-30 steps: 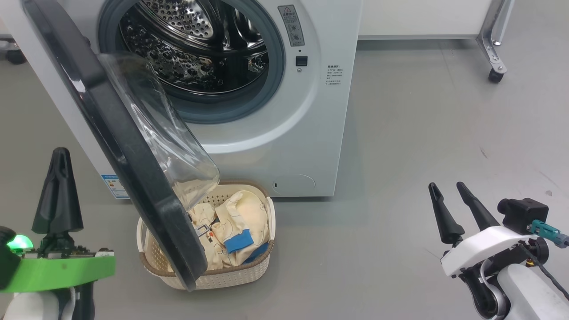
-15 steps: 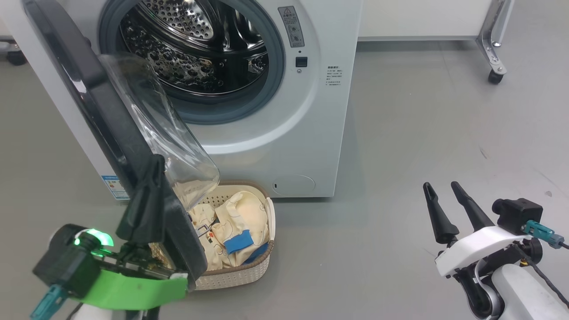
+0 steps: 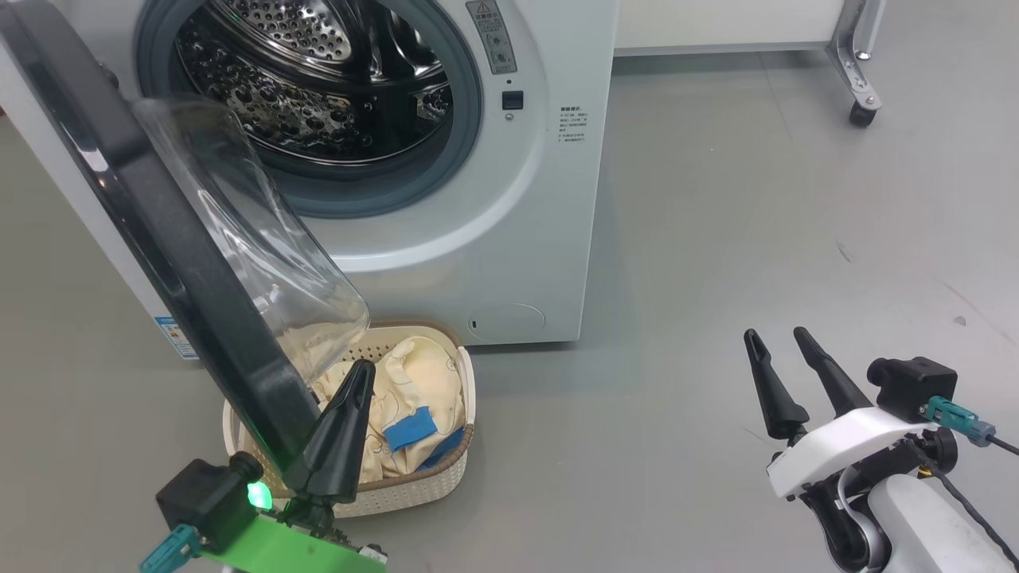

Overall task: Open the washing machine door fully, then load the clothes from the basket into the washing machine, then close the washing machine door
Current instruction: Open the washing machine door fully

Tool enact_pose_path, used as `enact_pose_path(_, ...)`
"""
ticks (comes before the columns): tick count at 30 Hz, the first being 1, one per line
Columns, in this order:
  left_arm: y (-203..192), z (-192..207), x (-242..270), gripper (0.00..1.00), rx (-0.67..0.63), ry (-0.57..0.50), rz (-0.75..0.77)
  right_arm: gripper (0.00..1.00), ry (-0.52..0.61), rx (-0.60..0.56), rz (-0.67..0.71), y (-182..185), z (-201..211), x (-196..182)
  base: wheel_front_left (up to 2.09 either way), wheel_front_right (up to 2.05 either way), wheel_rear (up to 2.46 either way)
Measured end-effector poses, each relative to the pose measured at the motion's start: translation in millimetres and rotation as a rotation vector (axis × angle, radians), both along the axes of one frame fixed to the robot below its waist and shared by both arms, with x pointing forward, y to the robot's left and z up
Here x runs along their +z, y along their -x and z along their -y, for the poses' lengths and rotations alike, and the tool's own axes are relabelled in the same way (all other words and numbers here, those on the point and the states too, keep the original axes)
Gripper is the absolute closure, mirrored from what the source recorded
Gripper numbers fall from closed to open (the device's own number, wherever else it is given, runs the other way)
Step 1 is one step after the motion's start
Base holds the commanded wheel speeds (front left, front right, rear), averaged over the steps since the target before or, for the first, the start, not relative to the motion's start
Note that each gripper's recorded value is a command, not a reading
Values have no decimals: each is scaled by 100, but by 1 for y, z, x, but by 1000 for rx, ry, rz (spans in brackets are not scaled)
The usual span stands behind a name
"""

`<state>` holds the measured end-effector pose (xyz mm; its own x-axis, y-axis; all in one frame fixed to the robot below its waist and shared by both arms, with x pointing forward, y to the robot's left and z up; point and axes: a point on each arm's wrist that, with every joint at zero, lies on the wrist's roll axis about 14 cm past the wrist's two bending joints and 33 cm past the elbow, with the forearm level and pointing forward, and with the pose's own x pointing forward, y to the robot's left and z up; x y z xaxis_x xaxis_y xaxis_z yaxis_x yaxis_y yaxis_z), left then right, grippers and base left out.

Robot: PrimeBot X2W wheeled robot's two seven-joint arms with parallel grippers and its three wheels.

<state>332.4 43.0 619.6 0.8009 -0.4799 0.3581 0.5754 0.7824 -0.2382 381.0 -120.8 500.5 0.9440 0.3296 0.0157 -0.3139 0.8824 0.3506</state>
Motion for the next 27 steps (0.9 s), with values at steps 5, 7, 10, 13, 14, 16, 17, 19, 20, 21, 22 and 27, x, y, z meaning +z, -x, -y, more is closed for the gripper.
enact_pose_path(5,-6,6,-21,100,-19,1,-83,0,-2,-17,-14,-1,5,-5,0,0,0)
enact_pose_path(7,-9,8,-29,100,-21,6,-112,0,0,-22,-15,-1,7,-5,0,0,0)
enact_pose_path(10,-13,11,-45,100,-28,17,-180,0,-2,-35,-16,-3,11,-6,0,0,0)
enact_pose_path(13,-15,9,-55,100,-20,14,-212,0,-5,-38,-18,-3,11,-6,0,0,0)
enact_pose_path(14,-16,7,-57,100,-15,15,-220,0,-7,-39,-18,-3,11,-6,0,0,0)
enact_pose_path(16,-19,3,-62,100,1,14,-235,0,-8,-39,-18,-4,11,-6,0,0,0)
enact_pose_path(17,-19,1,-65,100,7,11,-242,0,-8,-43,-16,-4,12,-6,0,0,0)
enact_pose_path(19,-20,-3,-69,100,19,7,-254,0,-8,-47,-13,-6,14,-5,0,0,0)
enact_pose_path(20,-20,-5,-71,100,28,9,-263,0,-8,-44,-13,-7,13,-5,0,0,0)
enact_pose_path(21,-21,-8,-73,100,36,9,-269,0,-8,-40,-12,-7,11,-4,0,0,0)
enact_pose_path(22,-21,-10,-74,100,44,9,-272,0,-9,-35,-12,-8,10,-4,0,0,0)
enact_pose_path(27,-21,-24,-79,100,93,5,-286,0,-10,-10,-6,-10,1,-2,0,0,0)
